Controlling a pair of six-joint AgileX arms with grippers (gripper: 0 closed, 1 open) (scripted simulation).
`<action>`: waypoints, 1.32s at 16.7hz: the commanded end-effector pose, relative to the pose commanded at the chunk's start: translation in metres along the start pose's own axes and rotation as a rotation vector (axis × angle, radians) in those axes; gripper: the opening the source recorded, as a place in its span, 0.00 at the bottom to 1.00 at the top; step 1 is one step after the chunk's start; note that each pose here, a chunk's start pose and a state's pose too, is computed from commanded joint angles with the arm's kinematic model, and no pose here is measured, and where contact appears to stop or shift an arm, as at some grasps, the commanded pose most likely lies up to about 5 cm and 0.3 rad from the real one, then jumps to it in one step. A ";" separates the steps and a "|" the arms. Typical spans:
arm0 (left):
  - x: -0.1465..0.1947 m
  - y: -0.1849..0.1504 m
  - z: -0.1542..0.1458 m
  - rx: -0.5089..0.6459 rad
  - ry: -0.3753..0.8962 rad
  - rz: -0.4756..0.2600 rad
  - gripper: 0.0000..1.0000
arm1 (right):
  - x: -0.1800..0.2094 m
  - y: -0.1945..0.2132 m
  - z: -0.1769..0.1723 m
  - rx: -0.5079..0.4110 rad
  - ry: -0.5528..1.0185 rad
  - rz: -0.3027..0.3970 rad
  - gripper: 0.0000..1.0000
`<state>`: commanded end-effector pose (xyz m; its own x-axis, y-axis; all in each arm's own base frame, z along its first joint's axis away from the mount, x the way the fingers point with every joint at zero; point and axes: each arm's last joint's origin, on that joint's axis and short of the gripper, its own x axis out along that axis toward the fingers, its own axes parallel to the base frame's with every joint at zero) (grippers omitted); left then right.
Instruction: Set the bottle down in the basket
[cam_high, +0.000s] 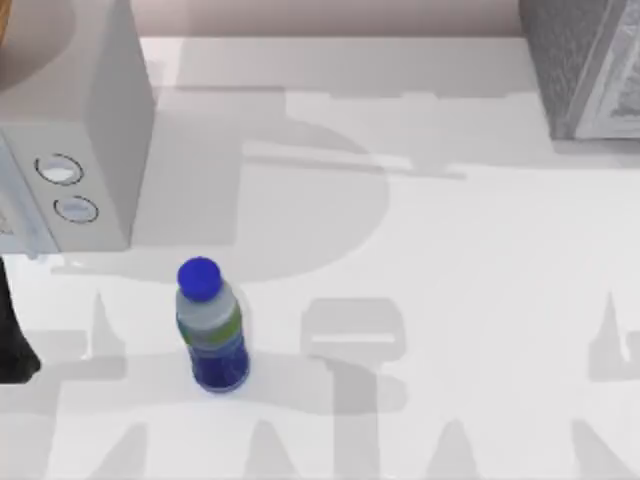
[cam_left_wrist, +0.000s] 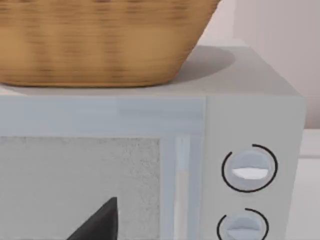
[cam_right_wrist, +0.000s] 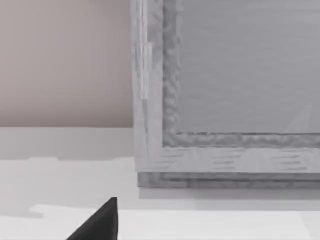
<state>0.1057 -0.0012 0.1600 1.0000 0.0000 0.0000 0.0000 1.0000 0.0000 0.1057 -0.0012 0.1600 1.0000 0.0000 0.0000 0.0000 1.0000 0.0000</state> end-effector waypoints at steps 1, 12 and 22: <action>0.000 0.000 0.000 0.000 0.000 0.000 1.00 | 0.000 0.000 0.000 0.000 0.000 0.000 1.00; 0.023 -0.015 -0.018 0.052 0.136 -0.264 1.00 | 0.000 0.000 0.000 0.000 0.000 0.000 1.00; 0.038 -0.033 -0.043 0.096 0.237 -0.564 1.00 | 0.000 0.000 0.000 0.000 0.000 0.000 1.00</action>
<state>0.1434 -0.0338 0.1170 0.8188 -0.5176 -0.2482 0.5396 0.8415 0.0252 0.1057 -0.0012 0.1600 1.0000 0.0000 0.0000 0.0000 1.0000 0.0000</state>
